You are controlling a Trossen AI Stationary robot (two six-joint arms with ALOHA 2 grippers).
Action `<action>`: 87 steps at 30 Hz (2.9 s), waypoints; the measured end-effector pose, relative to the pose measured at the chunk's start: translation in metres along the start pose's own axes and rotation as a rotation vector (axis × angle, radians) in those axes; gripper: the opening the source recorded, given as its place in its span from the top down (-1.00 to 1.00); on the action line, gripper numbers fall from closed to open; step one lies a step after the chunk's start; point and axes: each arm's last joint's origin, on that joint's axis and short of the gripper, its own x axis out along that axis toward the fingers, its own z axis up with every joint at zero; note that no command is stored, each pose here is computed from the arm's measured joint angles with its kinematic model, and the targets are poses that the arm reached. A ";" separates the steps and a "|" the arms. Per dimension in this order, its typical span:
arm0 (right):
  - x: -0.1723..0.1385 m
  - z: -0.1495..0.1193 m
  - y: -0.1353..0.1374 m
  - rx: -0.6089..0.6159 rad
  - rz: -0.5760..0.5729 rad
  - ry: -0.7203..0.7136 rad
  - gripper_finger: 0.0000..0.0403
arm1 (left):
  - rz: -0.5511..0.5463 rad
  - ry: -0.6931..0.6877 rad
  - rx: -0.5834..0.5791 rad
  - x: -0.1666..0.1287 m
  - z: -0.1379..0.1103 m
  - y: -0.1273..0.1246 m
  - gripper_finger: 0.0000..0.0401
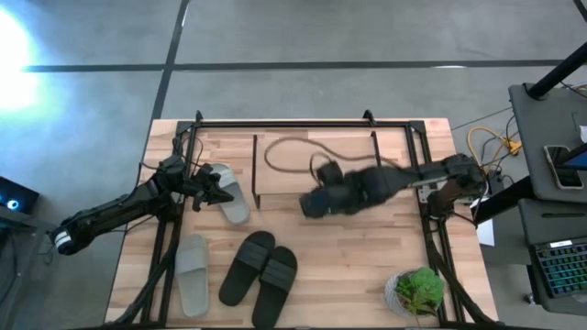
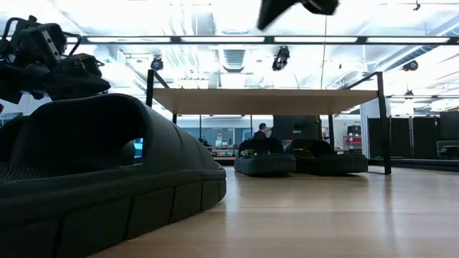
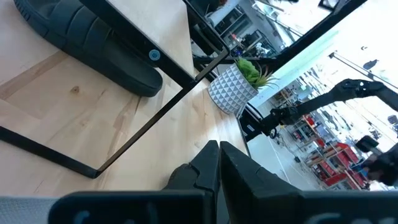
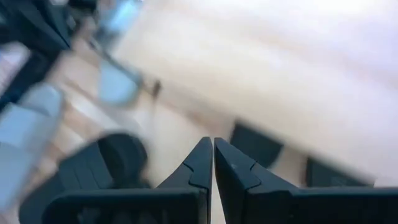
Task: Pick and place slides into the shelf
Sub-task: Put the black slipper under the shelf
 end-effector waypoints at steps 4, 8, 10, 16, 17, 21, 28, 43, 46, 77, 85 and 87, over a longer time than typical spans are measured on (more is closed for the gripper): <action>-0.006 0.048 -0.009 0.012 0.013 -0.073 0.96 | 0.000 0.001 -0.001 0.000 0.000 0.000 1.00; -0.001 0.087 -0.027 0.031 0.007 -0.072 0.96 | 0.000 0.000 0.000 0.000 0.000 0.000 1.00; 0.004 0.105 -0.039 0.053 0.014 -0.051 0.96 | 0.000 0.000 0.001 0.000 0.000 0.000 1.00; 0.017 0.148 -0.077 0.139 -0.068 -0.107 0.96 | -0.006 -0.012 0.123 0.000 0.001 -0.001 1.00; 0.016 0.154 -0.081 0.126 -0.075 -0.123 0.96 | -0.012 -0.021 0.176 0.000 0.002 -0.002 1.00; 0.029 0.178 -0.097 0.109 -0.006 -0.106 0.96 | -0.020 -0.037 0.258 0.000 0.004 -0.003 1.00; 0.086 0.215 -0.127 0.184 0.084 0.057 0.96 | -0.019 -0.037 0.255 0.000 0.004 -0.003 1.00; 0.222 0.251 -0.210 0.309 0.184 0.330 0.96 | -0.048 -0.213 -0.057 -0.002 0.019 -0.013 1.00; 0.233 0.249 -0.215 0.320 0.176 0.345 0.96 | -0.071 -0.237 -0.050 -0.003 0.022 -0.016 1.00; 0.312 0.194 -0.194 0.183 0.245 0.617 0.96 | -0.091 -0.360 0.029 -0.006 0.034 -0.026 1.00; 0.337 0.179 -0.195 0.209 0.294 0.685 0.96 | -0.090 -0.358 0.027 -0.006 0.035 -0.026 1.00; 0.341 0.175 -0.197 0.214 0.288 0.707 0.96 | -0.089 -0.358 0.027 -0.006 0.035 -0.027 1.00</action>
